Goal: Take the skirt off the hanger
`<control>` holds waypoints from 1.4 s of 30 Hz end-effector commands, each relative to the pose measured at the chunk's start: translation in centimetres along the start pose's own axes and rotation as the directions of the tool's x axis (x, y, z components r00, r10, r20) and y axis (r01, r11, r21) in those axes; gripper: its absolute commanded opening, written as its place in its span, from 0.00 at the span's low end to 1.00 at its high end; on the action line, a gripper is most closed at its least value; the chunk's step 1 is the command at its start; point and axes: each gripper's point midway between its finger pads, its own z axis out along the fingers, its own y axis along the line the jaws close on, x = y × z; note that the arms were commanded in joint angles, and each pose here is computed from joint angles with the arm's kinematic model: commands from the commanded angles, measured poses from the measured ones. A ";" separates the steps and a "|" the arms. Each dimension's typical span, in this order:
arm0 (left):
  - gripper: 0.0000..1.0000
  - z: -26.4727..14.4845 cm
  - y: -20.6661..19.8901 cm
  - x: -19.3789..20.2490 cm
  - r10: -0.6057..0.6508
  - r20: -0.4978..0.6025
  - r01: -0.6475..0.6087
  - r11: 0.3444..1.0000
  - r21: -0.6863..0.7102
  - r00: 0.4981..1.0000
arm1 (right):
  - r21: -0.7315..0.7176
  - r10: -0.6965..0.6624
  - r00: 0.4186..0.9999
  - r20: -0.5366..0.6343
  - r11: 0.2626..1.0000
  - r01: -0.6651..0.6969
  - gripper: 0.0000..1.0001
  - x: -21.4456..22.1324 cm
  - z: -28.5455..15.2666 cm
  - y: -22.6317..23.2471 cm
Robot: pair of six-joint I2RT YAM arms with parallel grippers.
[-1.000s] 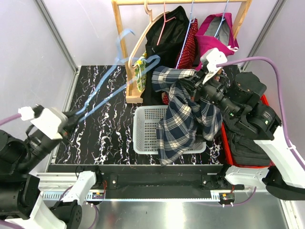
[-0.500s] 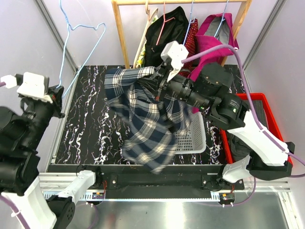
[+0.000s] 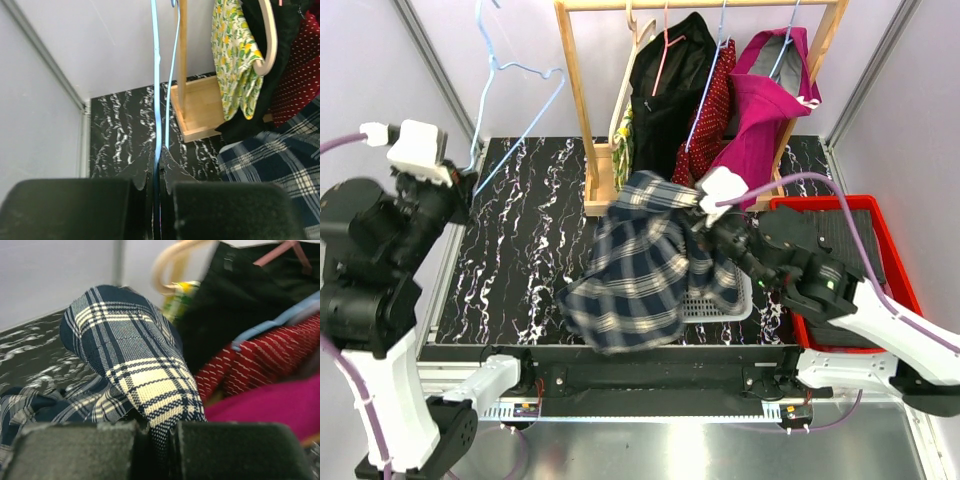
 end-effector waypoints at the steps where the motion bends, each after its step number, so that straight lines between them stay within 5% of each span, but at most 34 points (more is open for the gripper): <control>1: 0.00 1.0 -1.4 -2.7 -0.056 0.073 0.050 0.995 0.084 0.996 | 0.296 0.006 0.996 0.087 0.955 -0.032 0.00 -2.2 -3.7 -6.8; 11: 0.00 2.0 -3.4 -1.1 -0.100 0.012 0.096 0.979 0.180 0.995 | 0.454 -0.044 0.993 -0.105 0.887 0.087 0.00 2.2 -4.4 -9.0; 17: 0.00 4.8 -4.2 -0.4 -0.092 -0.031 0.097 0.978 0.187 0.995 | 0.389 -0.070 0.975 -0.211 0.909 0.150 0.00 5.2 1.5 -5.8; 28: 0.00 12.2 -1.8 -2.5 -0.057 -0.024 0.058 0.997 0.041 0.998 | 0.166 -0.028 0.981 -0.190 0.984 0.060 0.00 8.3 7.0 0.8; 35: 0.00 13.6 -3.5 -3.7 -0.027 0.021 0.026 0.998 0.062 0.999 | 0.285 0.042 0.951 -0.307 0.957 0.050 0.00 10.6 10.8 -2.1; 39: 0.00 13.4 -4.1 -3.9 -0.010 0.041 0.008 0.998 0.067 0.999 | 0.074 0.019 0.950 -0.311 0.997 0.004 0.00 12.4 11.6 1.7; 42: 0.00 13.9 -4.1 -4.0 -0.005 0.046 0.002 0.998 0.059 0.999 | 0.062 0.010 0.929 -0.370 0.998 0.014 0.00 15.6 11.6 2.5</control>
